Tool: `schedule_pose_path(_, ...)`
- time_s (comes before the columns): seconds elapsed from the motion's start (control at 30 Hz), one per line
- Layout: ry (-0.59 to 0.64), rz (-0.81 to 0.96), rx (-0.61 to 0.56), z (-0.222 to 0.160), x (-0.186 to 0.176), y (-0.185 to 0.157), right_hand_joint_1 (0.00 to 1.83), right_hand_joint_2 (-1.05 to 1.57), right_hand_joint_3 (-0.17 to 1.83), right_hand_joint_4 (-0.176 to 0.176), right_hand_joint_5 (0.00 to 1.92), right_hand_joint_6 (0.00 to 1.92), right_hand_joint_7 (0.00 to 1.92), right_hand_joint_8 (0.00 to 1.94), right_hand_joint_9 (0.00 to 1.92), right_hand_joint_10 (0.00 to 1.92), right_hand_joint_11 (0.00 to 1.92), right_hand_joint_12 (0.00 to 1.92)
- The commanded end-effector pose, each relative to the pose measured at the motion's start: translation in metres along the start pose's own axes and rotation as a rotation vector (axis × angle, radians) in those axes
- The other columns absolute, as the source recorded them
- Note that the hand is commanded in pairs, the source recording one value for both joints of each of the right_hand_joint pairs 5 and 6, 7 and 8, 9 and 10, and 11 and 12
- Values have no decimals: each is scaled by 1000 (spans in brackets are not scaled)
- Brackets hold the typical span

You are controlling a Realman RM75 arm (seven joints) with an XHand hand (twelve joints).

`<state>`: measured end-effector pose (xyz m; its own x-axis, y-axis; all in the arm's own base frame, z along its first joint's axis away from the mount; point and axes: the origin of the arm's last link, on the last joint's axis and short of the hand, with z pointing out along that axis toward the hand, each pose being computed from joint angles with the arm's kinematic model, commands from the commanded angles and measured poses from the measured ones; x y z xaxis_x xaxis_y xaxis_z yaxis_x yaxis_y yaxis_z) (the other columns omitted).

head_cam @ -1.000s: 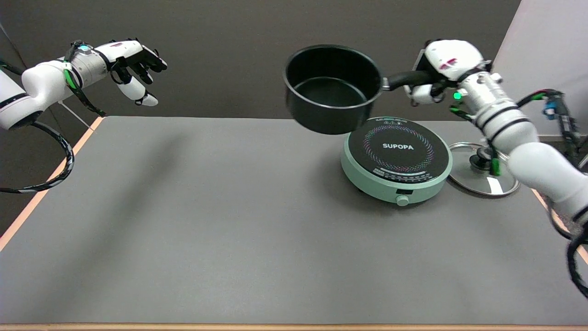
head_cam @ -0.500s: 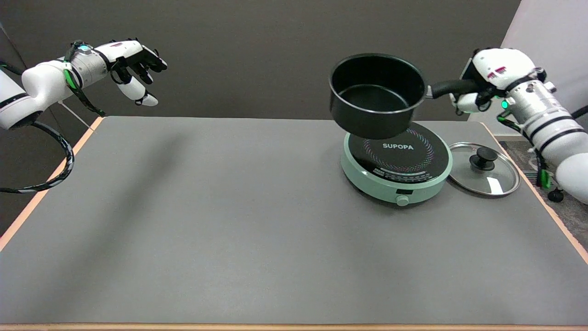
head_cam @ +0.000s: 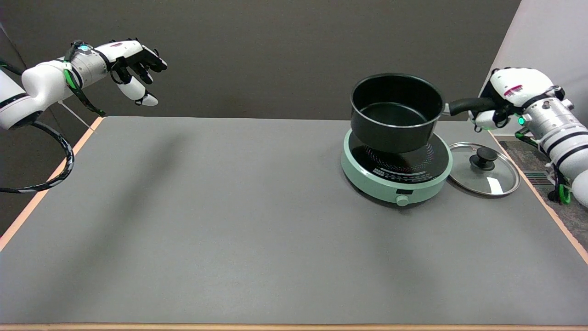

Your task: Place the pot onto the induction cooker.

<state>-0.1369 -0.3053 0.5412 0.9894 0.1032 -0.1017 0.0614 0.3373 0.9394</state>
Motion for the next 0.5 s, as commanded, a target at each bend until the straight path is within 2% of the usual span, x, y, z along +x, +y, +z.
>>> schedule_pose_path(0.03,-63,-29,-119,-8,-29,38,906,1436,808,-102,1578,1578,1578,1578,1578,1578,1578,1578)
schedule_pose_path(0.5,-57,-23,-163,-10,-43,39,907,1419,851,-101,1597,1597,1597,1597,1597,1597,1597,1597)
